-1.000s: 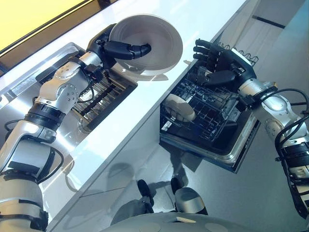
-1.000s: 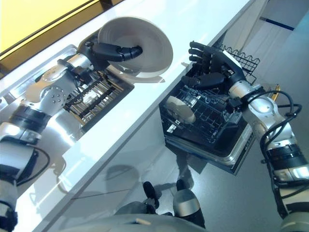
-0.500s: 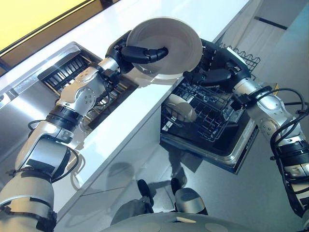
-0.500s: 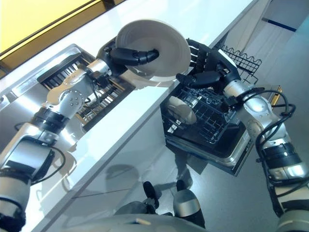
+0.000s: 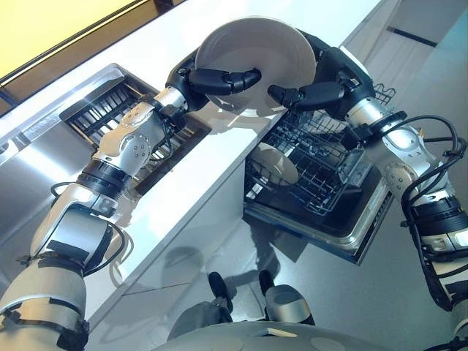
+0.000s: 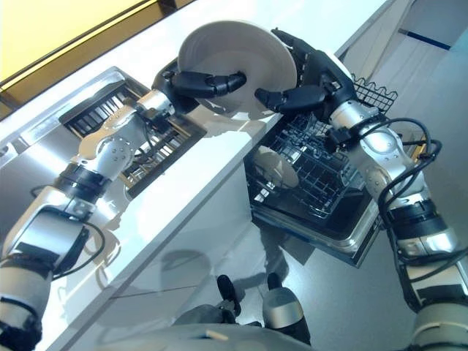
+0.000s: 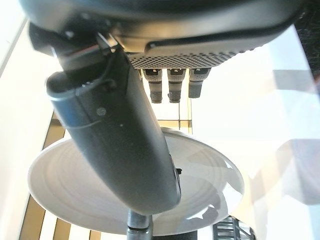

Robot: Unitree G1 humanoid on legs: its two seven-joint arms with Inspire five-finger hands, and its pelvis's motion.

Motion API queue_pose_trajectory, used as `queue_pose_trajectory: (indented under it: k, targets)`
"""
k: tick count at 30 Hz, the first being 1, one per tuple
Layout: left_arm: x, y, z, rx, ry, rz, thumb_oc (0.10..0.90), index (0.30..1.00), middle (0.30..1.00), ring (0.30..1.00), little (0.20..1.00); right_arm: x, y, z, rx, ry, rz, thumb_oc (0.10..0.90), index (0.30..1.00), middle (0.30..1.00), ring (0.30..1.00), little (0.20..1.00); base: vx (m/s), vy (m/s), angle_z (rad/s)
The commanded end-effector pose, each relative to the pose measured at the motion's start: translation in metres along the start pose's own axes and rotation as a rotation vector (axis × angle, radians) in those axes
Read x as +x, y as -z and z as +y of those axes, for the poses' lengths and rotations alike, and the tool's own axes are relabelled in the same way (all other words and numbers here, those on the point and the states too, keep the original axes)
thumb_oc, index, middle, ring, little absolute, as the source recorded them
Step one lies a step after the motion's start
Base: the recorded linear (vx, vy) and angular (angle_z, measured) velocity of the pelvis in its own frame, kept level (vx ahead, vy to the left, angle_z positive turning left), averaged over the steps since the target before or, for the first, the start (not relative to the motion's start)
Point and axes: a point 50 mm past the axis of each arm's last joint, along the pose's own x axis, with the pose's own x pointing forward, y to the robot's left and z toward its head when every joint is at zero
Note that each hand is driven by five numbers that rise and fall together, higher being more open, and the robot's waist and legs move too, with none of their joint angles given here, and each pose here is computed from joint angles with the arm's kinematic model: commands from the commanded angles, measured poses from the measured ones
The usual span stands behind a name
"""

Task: Pick up plates and place into dishwasher.

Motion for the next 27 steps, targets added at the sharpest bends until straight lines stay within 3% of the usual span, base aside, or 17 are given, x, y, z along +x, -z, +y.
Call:
queue_pose_trajectory:
  k: [1, 11, 12, 14, 15, 27]
  targets:
    - [0.017, -0.027, -0.014, -0.022, 0.075, -0.172, 0.100, 0.300, 0.300, 0.300, 0.200, 0.015, -0.049, 0.006, 0.003, -0.028, -0.241, 0.100, 0.300, 0.300, 0.300, 0.200, 0.00, 0.000, 0.00]
    - [0.014, -0.021, -0.011, -0.021, 0.060, -0.161, 0.100, 0.300, 0.300, 0.300, 0.200, 0.013, -0.044, 0.003, 0.005, -0.016, -0.232, 0.100, 0.300, 0.300, 0.300, 0.200, 0.00, 0.000, 0.00]
    - [0.014, -0.021, -0.010, -0.022, 0.056, -0.159, 0.254, 0.432, 0.432, 0.432, 0.354, 0.012, -0.043, 0.003, 0.003, -0.016, -0.231, 0.100, 0.300, 0.300, 0.300, 0.200, 0.00, 0.000, 0.00]
    - [0.013, -0.020, -0.009, -0.023, 0.053, -0.154, 0.413, 0.568, 0.568, 0.568, 0.513, 0.012, -0.043, 0.003, 0.003, -0.013, -0.230, 0.100, 0.300, 0.300, 0.300, 0.200, 0.00, 0.000, 0.00]
    - [0.013, -0.021, -0.008, -0.016, 0.048, -0.150, 0.800, 0.900, 0.900, 0.900, 0.900, 0.012, -0.042, 0.002, 0.002, -0.006, -0.228, 0.100, 0.300, 0.300, 0.300, 0.200, 0.00, 0.000, 0.00]
    - [0.001, -0.037, 0.001, -0.030, 0.003, -0.250, 0.800, 0.900, 0.900, 0.900, 0.900, 0.000, -0.036, -0.013, -0.009, 0.070, -0.212, 0.100, 0.300, 0.300, 0.300, 0.200, 0.00, 0.000, 0.00]
